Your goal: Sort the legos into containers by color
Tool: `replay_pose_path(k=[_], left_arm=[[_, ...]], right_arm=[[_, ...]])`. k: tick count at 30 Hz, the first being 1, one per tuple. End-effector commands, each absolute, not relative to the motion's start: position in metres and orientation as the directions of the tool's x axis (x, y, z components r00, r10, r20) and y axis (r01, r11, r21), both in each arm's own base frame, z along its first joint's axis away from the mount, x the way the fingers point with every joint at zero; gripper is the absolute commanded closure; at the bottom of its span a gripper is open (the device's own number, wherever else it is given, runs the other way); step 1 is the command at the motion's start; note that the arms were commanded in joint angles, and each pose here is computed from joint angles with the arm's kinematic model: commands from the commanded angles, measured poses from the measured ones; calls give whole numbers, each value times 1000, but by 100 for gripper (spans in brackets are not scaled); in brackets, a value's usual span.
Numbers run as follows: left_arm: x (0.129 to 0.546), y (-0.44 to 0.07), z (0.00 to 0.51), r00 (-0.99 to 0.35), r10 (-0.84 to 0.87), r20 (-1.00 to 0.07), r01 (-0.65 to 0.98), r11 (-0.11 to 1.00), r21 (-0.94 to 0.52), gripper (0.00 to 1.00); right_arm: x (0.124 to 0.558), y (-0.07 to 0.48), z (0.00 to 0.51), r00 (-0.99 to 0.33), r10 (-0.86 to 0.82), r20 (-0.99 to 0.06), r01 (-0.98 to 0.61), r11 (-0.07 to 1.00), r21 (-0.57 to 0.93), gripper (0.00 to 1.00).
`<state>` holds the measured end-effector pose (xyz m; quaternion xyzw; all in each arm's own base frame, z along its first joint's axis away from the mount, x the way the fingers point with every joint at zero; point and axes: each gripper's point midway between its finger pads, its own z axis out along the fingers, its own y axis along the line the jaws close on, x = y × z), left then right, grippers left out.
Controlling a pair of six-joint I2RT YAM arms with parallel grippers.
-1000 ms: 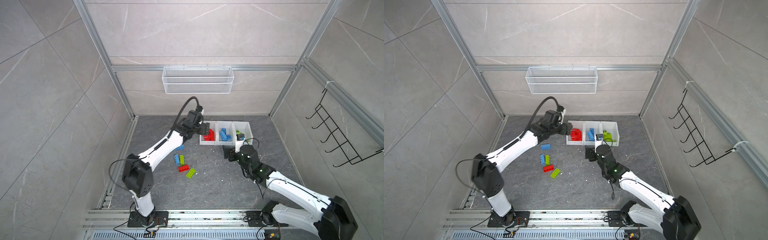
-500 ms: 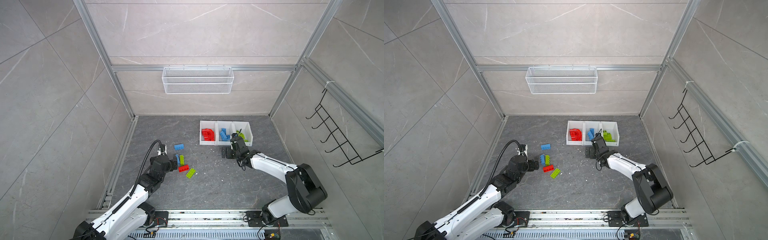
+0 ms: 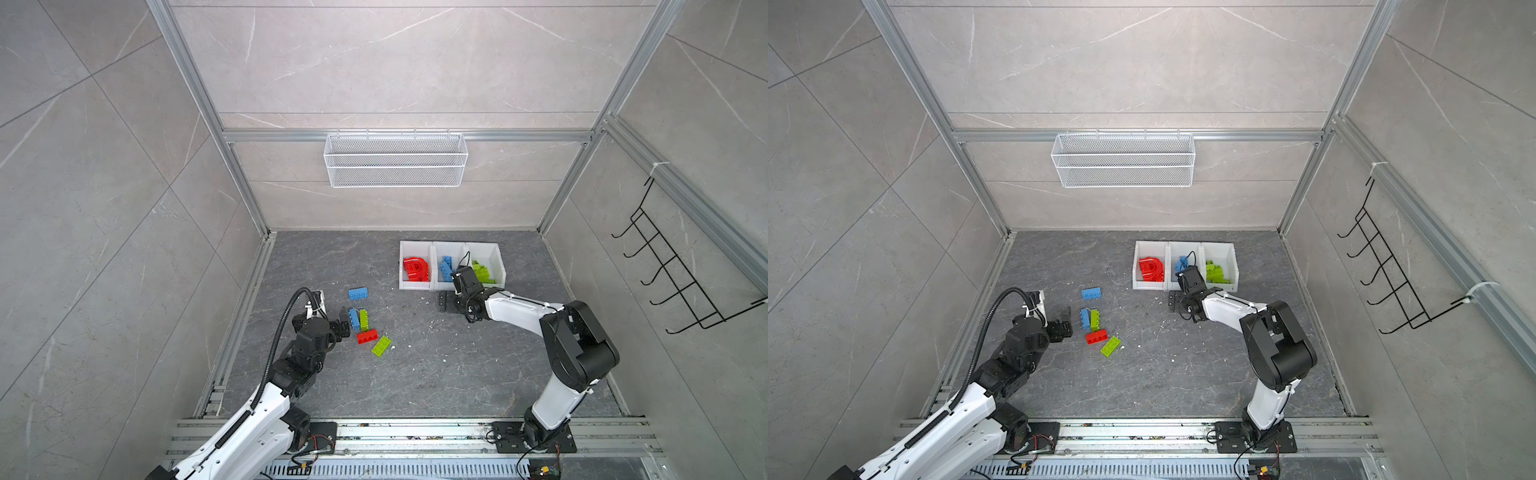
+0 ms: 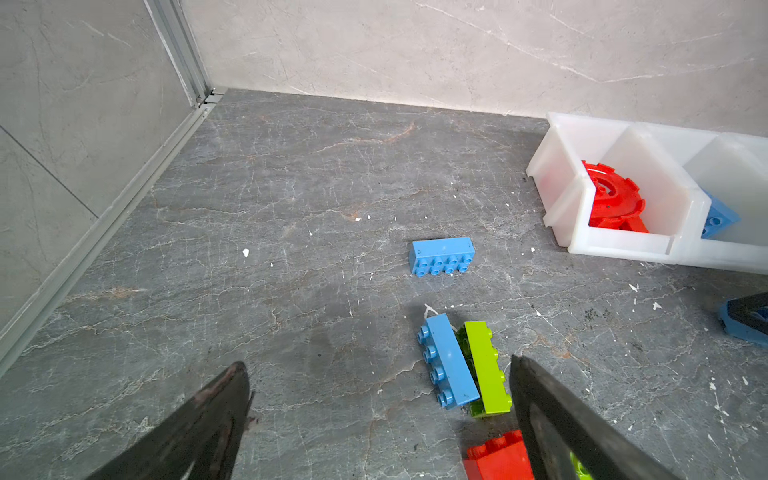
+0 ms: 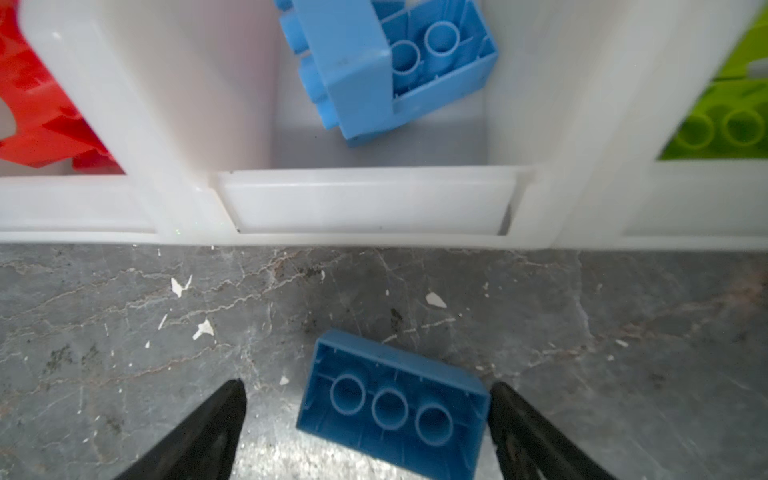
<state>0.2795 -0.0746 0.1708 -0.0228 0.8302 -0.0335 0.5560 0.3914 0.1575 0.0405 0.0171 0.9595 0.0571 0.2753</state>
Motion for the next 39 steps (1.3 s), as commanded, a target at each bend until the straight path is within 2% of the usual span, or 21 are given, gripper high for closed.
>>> replay_pose_path(k=[1,8,19,24,30,35,39], left_arm=[[280,-67,185,-326,-113,-938,-35,994,-108,1],[276,-63,187,-307,-128,-943,-44,992,-120,1],[276,-61,185,-309,-123,-943,-55,992,-111,1],[274,-58,186,-302,-124,-945,-67,992,-108,1],[275,-57,183,-305,-120,-945,-73,992,-102,1],[278,-58,180,-314,-112,-943,-75,993,-93,1],[282,-66,169,-332,-130,-934,-49,992,-120,1]], right_arm=[[389,154,30,-876,58,-479,22,997,80,10],[387,146,26,-888,25,-460,24,1000,7,14],[391,148,24,-885,-28,-466,-6,999,-49,33],[383,155,54,-853,-39,-521,-39,999,-12,40],[385,167,110,-805,-30,-593,-90,993,73,43],[414,171,145,-780,-32,-625,-115,989,92,44],[451,171,150,-764,-11,-645,-110,987,114,45]])
